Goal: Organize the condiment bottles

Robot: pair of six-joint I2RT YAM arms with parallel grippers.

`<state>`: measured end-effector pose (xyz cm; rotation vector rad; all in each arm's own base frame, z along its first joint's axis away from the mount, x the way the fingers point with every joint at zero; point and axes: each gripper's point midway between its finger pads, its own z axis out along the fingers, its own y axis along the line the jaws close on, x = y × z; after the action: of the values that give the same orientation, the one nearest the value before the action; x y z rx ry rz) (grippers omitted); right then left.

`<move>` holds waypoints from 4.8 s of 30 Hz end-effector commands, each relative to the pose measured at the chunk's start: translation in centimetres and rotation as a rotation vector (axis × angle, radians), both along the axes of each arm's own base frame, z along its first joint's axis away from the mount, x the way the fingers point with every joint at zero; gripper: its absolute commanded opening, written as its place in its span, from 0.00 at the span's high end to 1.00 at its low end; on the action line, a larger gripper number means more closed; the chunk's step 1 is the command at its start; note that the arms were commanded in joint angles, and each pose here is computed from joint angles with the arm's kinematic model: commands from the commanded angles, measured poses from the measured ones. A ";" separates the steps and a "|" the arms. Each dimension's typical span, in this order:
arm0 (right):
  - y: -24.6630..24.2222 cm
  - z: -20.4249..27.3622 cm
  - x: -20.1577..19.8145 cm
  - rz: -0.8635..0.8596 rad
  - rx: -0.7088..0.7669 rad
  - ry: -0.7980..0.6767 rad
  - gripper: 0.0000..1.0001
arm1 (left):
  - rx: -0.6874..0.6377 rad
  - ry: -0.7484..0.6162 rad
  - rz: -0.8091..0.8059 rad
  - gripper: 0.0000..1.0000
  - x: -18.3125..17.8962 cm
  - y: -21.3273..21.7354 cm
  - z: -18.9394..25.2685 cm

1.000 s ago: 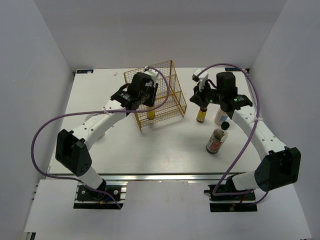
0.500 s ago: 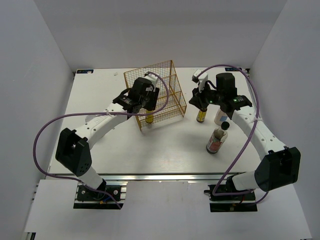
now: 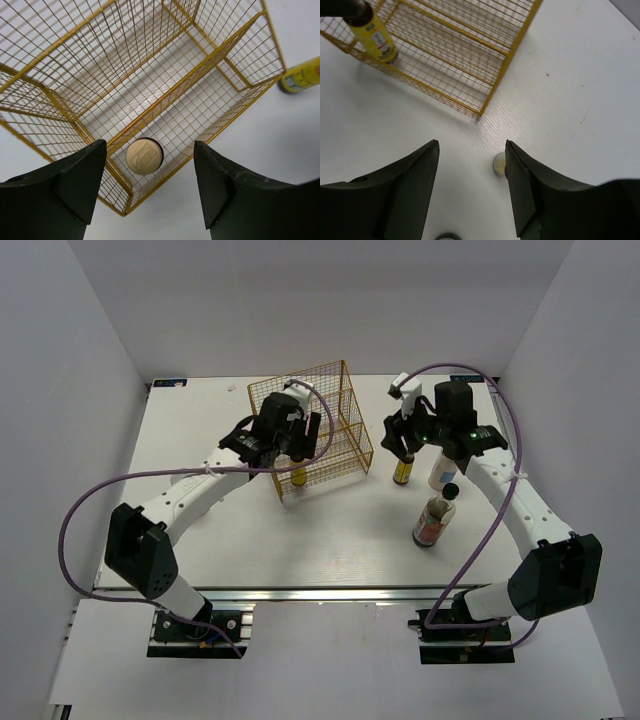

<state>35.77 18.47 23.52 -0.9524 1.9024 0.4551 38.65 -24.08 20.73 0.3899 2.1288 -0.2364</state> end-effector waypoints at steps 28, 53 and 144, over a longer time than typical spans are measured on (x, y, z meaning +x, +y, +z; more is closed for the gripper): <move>-6.3 -7.4 3.3 -0.176 -0.172 0.264 0.47 | -0.294 -0.206 0.122 0.09 -5.3 4.2 13.3; -5.4 2.5 2.2 -0.019 -0.159 0.025 1.00 | -0.269 -0.222 0.180 0.08 -5.2 5.5 12.7; -1.6 6.7 -0.9 0.184 -0.033 0.167 0.71 | -0.310 -0.118 0.365 0.34 -10.2 10.4 7.5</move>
<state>37.35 18.84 31.86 -1.1592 1.8588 0.5404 28.92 -13.98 28.03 -0.1392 1.9736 -0.3027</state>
